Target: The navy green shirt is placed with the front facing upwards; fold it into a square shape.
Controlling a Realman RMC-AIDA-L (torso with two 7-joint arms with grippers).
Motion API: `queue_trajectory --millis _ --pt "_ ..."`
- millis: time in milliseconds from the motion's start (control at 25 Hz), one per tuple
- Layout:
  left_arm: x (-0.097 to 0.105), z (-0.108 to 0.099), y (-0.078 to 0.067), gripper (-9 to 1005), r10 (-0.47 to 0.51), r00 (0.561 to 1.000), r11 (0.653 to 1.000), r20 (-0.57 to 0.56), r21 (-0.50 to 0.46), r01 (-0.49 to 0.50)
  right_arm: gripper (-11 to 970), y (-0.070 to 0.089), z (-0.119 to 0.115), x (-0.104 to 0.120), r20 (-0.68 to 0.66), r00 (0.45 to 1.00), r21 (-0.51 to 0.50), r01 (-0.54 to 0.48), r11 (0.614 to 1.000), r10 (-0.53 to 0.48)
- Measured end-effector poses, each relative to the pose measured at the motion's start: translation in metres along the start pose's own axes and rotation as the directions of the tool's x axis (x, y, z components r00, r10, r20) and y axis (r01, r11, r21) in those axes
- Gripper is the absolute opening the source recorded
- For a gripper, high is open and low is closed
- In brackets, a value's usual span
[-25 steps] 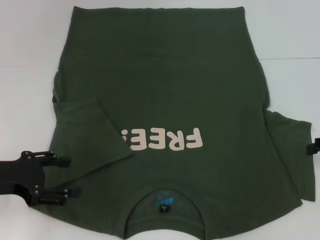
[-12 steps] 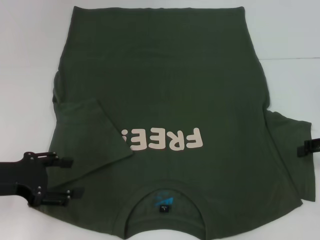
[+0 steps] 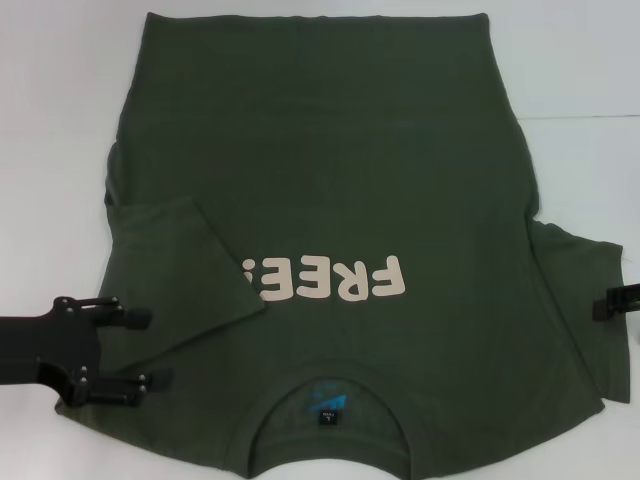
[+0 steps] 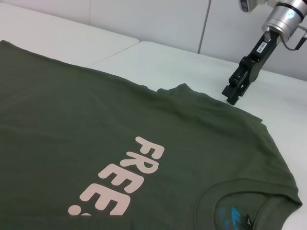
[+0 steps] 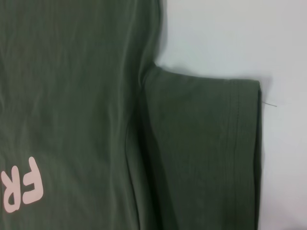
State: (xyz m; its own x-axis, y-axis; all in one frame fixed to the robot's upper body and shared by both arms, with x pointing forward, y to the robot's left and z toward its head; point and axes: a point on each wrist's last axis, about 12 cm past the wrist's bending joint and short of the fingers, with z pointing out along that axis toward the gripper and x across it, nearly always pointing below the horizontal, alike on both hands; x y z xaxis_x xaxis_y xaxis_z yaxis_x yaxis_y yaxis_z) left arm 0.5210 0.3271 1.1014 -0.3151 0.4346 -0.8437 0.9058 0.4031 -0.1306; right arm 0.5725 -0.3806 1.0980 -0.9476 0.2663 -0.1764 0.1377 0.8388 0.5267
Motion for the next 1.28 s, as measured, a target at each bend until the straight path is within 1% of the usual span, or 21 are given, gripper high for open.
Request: queue_trajectory --millis 1280 --pt "-0.0047 0.0019 -0.0001 847 0.018 1.000 1.000 0.002 -0.003 -0.018 925 0.0068 0.0094 0.0021 -0.012 1.000 -0.027 -0.004 1.000 0.004"
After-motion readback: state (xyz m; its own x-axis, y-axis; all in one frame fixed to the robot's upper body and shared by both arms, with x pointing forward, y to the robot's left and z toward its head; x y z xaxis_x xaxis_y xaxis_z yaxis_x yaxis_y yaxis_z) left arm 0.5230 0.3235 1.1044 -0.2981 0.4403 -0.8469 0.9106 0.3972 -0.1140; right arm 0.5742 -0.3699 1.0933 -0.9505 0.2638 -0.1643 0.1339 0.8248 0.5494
